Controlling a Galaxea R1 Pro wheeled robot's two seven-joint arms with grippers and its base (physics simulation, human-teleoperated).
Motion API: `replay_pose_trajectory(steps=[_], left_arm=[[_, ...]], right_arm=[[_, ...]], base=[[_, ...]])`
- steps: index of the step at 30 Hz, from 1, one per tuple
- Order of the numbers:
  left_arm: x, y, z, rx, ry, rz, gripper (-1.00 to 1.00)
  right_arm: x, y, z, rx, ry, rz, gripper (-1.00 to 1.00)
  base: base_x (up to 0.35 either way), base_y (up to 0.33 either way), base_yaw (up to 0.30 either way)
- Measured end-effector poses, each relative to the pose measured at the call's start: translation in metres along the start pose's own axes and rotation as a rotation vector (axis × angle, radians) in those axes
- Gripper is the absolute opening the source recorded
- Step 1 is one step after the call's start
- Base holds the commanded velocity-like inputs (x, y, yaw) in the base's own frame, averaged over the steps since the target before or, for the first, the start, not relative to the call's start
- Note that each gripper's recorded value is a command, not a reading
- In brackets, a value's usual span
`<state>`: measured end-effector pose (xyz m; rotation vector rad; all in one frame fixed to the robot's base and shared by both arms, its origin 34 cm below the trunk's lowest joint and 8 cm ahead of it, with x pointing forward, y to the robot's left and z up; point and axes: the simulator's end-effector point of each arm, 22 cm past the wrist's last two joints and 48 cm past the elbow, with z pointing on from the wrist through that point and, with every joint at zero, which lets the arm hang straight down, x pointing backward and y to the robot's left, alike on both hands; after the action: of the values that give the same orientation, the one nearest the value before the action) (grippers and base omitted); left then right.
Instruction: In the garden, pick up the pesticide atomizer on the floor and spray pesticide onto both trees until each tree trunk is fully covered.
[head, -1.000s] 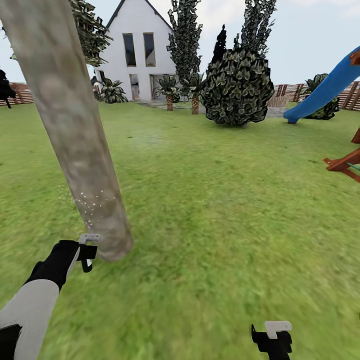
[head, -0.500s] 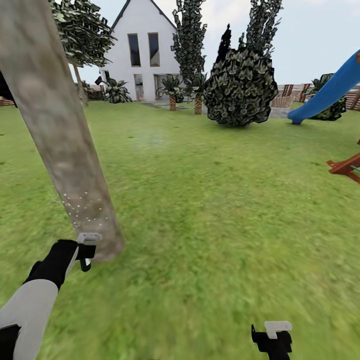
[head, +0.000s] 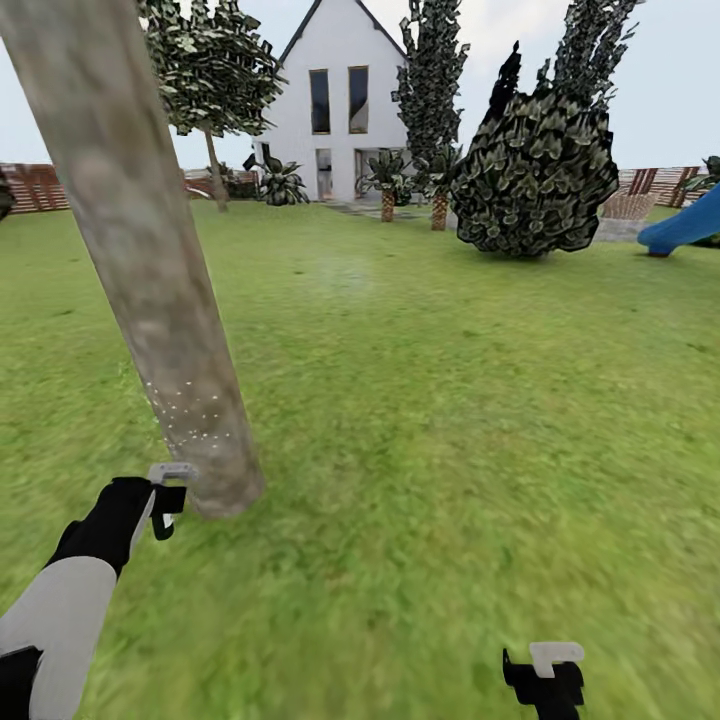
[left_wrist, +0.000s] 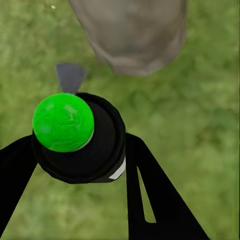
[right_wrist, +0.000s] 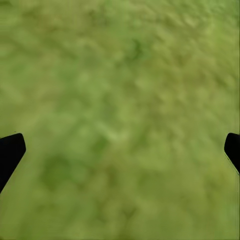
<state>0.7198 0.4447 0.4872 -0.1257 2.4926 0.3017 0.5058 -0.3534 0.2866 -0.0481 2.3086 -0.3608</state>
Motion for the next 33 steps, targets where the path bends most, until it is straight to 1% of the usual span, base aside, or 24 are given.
replay_pose_trajectory(steps=[3,5,7,8,10,11,12,13,15,22,27,31,33], left_arm=[[0.0,0.003,0.0,-0.003,0.0,-0.004,-1.0],[0.003,0.003,0.001,-0.006,0.006,0.002,-1.0],[0.027,0.003,0.007,-0.005,0.036,0.01,-1.0],[0.033,0.001,0.008,-0.003,0.04,0.014,-1.0],[0.041,-0.009,0.011,0.013,0.044,0.015,-1.0],[0.043,-0.021,0.013,0.03,0.035,0.018,-1.0],[0.047,-0.026,0.016,0.034,0.029,0.026,-1.0],[0.062,-0.033,0.021,0.026,0.053,0.028,-1.0],[0.077,-0.041,0.025,0.028,0.081,0.032,-1.0],[0.08,-0.043,0.025,0.028,0.088,0.039,-1.0],[0.08,-0.036,0.025,0.015,0.089,0.04,-1.0],[0.08,-0.031,0.025,0.013,0.089,0.002,-1.0],[0.081,-0.032,0.025,0.016,0.09,-0.006,-1.0]], right_arm=[[0.0,0.0,0.0,0.0,0.0,0.0,1.0],[0.0,0.0,0.0,0.0,0.001,0.0,1.0],[0.0,0.001,0.0,-0.001,0.001,0.0,1.0],[0.0,0.001,0.0,-0.001,0.001,0.0,1.0],[0.0,0.001,0.0,-0.002,0.001,0.001,1.0],[0.0,0.001,0.0,-0.002,0.001,0.001,1.0],[0.0,0.001,0.0,-0.001,0.001,0.001,1.0],[0.0,0.001,0.0,-0.002,0.001,0.0,1.0],[0.0,0.001,0.0,-0.002,0.001,0.0,1.0],[0.0,0.0,0.0,-0.001,0.001,0.0,1.0],[0.001,0.001,0.0,-0.003,0.002,0.0,1.0],[0.001,0.001,0.0,-0.003,0.003,0.0,1.0],[0.001,0.002,0.0,-0.003,0.002,0.0,1.0]], base=[[0.194,-0.057,0.017],[0.034,-0.009,0.137],[0.005,-0.001,0.252],[0.002,0.0,0.269],[0.001,0.0,0.275],[0.0,0.0,0.208],[0.0,0.0,0.044],[0.0,0.0,0.018],[0.0,0.0,0.004],[0.193,-0.115,0.0],[0.282,-0.145,0.0],[0.275,-0.164,0.084],[0.231,-0.19,0.25]])
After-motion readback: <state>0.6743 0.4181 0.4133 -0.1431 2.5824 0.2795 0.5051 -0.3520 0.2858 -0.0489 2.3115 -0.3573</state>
